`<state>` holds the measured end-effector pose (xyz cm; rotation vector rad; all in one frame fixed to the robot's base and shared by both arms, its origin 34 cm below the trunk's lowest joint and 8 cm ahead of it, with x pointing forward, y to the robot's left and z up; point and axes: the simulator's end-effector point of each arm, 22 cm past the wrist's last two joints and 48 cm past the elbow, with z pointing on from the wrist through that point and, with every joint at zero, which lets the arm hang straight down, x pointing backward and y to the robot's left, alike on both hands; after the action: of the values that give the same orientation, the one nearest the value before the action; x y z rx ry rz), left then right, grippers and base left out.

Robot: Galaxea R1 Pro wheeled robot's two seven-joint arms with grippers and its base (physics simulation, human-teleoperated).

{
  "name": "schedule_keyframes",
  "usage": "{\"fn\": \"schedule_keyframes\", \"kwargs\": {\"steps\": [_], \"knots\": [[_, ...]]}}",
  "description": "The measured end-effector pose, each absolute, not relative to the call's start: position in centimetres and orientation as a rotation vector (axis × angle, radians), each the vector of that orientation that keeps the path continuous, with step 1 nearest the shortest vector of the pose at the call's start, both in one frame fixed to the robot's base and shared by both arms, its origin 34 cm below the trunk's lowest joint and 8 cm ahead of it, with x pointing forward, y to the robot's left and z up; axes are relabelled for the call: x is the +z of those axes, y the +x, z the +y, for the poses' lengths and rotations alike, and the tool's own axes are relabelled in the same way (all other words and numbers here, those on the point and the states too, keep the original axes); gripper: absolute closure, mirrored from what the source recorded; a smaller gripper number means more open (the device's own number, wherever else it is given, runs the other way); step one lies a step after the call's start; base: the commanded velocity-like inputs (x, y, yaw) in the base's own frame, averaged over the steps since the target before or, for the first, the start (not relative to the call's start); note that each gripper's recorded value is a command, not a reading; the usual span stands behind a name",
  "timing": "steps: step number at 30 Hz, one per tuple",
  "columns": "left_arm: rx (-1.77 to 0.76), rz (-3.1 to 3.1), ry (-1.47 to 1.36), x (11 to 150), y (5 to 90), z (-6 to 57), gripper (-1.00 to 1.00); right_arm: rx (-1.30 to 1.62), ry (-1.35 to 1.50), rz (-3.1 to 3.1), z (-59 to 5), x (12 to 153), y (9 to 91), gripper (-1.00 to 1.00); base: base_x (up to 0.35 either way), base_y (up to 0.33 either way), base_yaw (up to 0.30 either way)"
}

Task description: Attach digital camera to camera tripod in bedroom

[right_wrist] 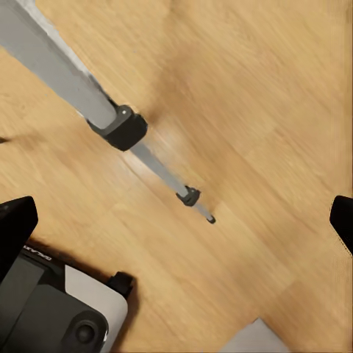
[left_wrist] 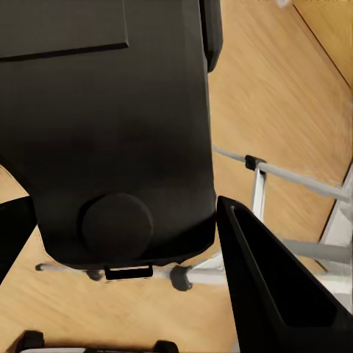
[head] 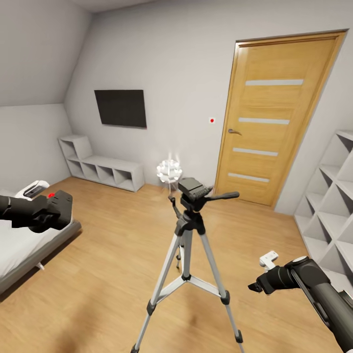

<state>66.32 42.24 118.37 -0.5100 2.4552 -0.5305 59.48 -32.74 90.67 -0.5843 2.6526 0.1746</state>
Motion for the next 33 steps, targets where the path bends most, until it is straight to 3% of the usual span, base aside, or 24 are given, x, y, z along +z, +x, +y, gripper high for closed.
{"fn": "schedule_keyframes", "kwargs": {"steps": [9,23,33], "knots": [[-0.528,2.454,-0.511,118.44,66.34,42.37,1.0,0.174,-0.585,2.653,-32.73,90.64,59.49,-1.0,0.215,-0.128,0.001],[-0.527,2.451,-0.511,118.58,66.34,42.47,1.0,0.174,-0.586,2.654,-32.73,90.61,59.5,-1.0,0.021,-0.015,0.169],[-0.522,2.451,-0.512,118.64,66.29,42.65,1.0,0.172,-0.59,2.645,-32.62,90.87,59.63,-1.0,0.046,-0.132,0.036]]}}
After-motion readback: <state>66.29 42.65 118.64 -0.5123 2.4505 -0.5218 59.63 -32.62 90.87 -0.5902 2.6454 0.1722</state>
